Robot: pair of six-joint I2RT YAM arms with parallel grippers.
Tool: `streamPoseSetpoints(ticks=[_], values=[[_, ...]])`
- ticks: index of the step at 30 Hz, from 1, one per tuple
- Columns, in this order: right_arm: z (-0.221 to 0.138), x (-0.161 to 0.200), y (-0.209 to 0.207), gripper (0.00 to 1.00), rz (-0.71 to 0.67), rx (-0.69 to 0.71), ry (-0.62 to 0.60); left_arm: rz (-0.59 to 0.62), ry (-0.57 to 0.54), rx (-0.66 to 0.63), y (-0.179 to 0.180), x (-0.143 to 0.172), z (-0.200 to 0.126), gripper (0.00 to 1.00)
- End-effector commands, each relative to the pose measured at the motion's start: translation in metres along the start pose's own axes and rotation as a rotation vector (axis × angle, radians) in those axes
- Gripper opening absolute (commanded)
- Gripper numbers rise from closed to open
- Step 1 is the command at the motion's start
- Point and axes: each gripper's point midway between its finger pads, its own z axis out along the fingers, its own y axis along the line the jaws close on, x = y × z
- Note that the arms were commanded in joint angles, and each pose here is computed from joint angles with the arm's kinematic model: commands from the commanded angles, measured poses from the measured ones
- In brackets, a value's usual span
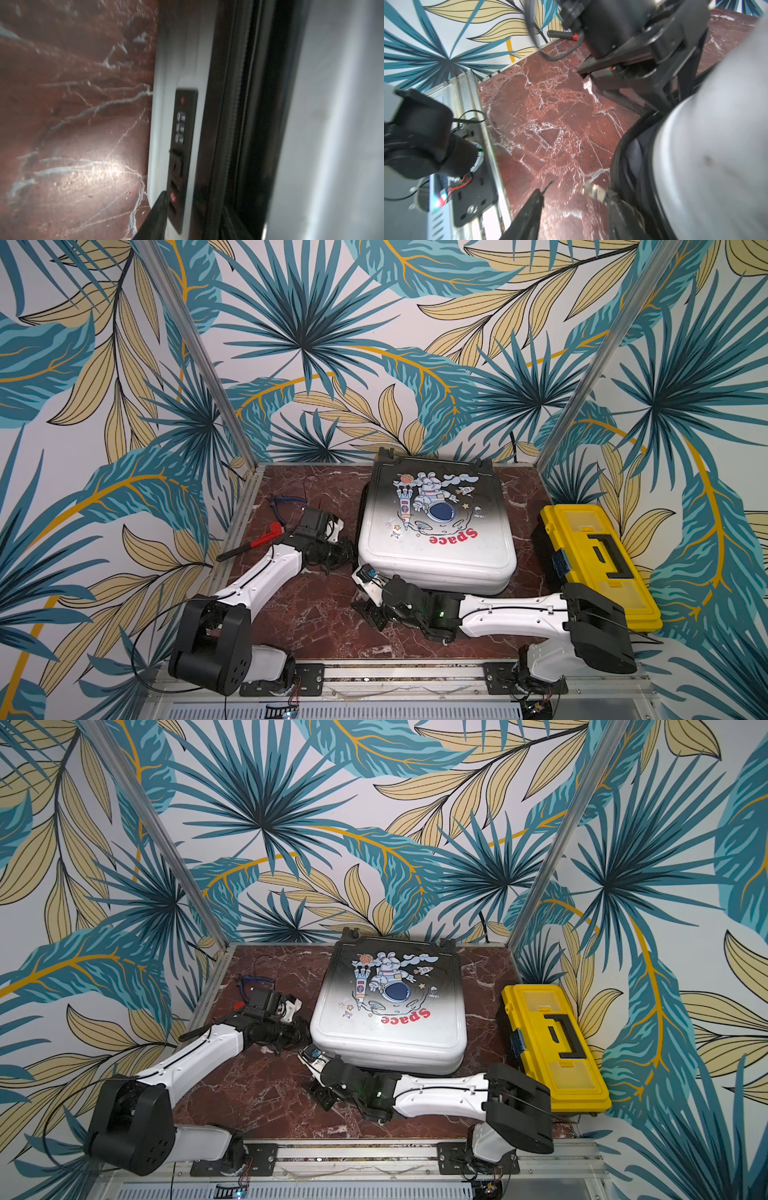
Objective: Close the suitcase zippers
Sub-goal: Zip the zipper on the suitcase, then adjust the suitcase at the center of the board.
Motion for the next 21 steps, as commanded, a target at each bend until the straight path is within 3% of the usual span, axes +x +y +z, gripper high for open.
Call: streamPoseSetpoints(ticks=[1,4,13,21], values=[[-0.024,0.022,-0.004,0.58,0.018,0.011,0.148,0.085,-0.047,0.064,-0.028,-0.027,-0.007,0.42],[-0.054,0.013,-0.014,0.63,0.008,0.065,0.187,0.100,-0.053,0.044,-0.029,-0.041,-0.002,0.42],[-0.154,-0.049,-0.071,0.75,0.098,0.304,0.067,0.134,-0.074,0.001,-0.038,-0.088,0.015,0.43],[-0.231,-0.028,-0.140,0.85,0.241,0.601,0.078,0.154,-0.100,-0.062,-0.038,-0.140,0.037,0.43]])
